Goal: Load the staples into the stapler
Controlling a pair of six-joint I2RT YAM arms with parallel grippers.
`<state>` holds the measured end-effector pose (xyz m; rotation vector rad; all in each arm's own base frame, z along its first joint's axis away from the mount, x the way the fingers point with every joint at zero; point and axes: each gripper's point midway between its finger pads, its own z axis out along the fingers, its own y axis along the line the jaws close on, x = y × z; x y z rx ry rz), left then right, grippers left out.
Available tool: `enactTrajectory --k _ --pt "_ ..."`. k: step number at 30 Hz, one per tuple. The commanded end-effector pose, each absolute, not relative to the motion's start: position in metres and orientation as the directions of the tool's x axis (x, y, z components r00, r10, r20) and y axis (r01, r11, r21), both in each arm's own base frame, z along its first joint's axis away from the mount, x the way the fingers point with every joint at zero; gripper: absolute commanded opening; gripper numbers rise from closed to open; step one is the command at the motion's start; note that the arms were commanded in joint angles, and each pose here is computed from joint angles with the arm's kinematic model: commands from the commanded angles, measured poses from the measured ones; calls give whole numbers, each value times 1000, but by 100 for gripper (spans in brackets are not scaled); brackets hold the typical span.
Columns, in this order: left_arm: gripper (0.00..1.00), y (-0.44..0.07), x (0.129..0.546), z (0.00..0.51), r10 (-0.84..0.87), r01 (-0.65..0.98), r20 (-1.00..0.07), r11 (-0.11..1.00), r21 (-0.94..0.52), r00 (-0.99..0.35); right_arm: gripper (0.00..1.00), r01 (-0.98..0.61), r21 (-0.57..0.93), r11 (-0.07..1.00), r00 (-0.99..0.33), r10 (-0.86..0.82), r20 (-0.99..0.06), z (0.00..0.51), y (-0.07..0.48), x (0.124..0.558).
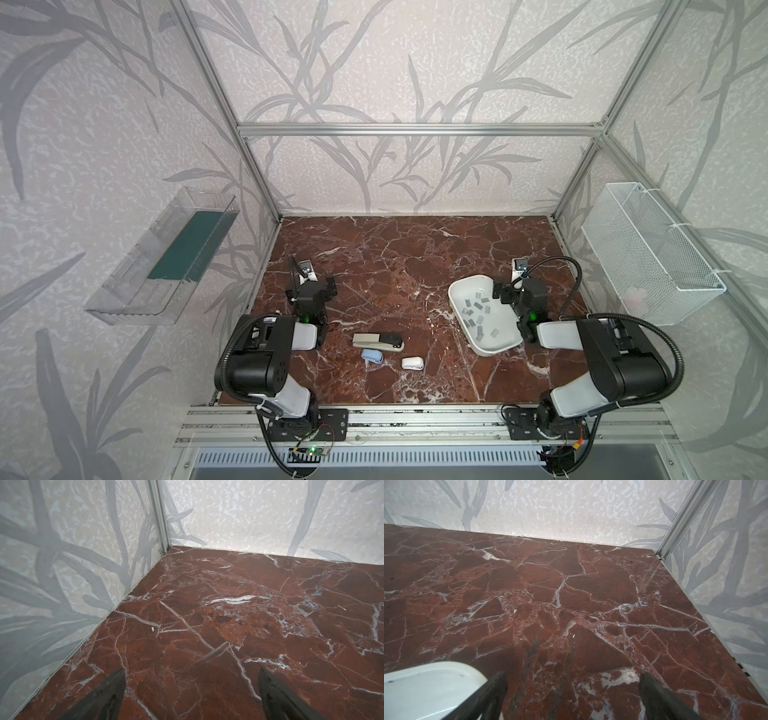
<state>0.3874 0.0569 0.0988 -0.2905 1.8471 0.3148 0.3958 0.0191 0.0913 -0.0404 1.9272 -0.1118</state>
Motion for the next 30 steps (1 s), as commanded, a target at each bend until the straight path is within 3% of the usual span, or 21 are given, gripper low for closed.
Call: enactTrajectory --k 1,30 --pt "99 58 388 100 -44 -357 -959 932 62 -280 99 9 -113 994 -360 -102 -927 91 22 397" --pt "99 55 390 105 -36 -346 -959 936 67 -281 99 12 -121 993 -333 -110 -936 105 22 397"
